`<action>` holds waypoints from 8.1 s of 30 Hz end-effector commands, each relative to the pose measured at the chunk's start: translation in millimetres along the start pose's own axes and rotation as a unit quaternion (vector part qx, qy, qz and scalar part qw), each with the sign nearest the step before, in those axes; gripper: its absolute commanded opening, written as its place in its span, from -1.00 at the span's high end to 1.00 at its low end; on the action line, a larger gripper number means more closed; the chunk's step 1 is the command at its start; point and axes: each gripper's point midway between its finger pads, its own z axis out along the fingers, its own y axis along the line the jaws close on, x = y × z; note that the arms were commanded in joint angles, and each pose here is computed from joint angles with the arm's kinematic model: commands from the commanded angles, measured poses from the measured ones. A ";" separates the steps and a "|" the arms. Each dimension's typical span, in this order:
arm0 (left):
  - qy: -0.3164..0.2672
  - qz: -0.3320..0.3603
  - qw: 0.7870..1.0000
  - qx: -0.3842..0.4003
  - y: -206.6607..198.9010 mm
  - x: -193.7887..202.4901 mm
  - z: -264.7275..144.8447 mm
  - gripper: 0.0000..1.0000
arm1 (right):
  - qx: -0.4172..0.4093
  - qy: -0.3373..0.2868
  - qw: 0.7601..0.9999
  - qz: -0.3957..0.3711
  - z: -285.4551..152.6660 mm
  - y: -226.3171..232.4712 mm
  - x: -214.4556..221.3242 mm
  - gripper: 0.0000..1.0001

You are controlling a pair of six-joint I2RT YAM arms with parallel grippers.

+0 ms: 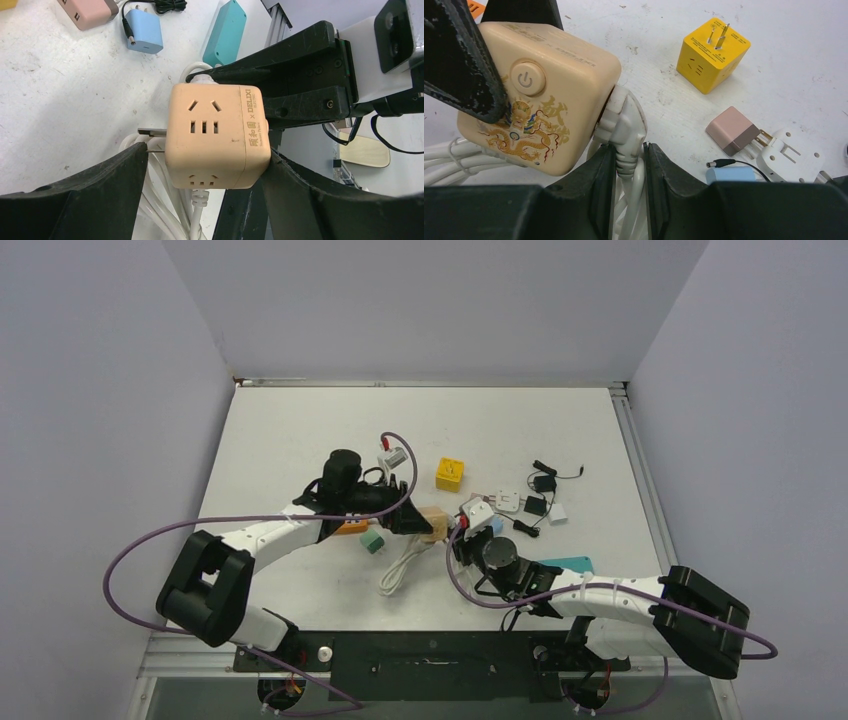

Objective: Pull the plug off the socket
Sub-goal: Remove the plug from the socket.

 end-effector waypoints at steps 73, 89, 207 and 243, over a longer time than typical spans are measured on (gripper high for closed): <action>-0.012 0.000 0.999 -0.046 17.1 -19.8 -5.4 1.00 | 0.005 -0.138 0.990 0.005 -16.8 23.8 -76.8 0.89; 0.007 0.043 0.998 -0.042 14.9 -19.5 -13.7 1.00 | -0.098 -0.161 0.972 0.141 -14.3 -1.9 -92.0 0.89; 0.027 0.117 0.981 0.151 -80.3 -11.5 -77.9 1.00 | -0.390 -0.051 0.914 0.093 5.9 51.0 -59.6 0.89; 0.000 0.127 0.992 0.008 -32.3 -29.3 -75.3 1.00 | -0.256 -0.059 0.965 -0.025 1.5 49.3 -69.3 -0.39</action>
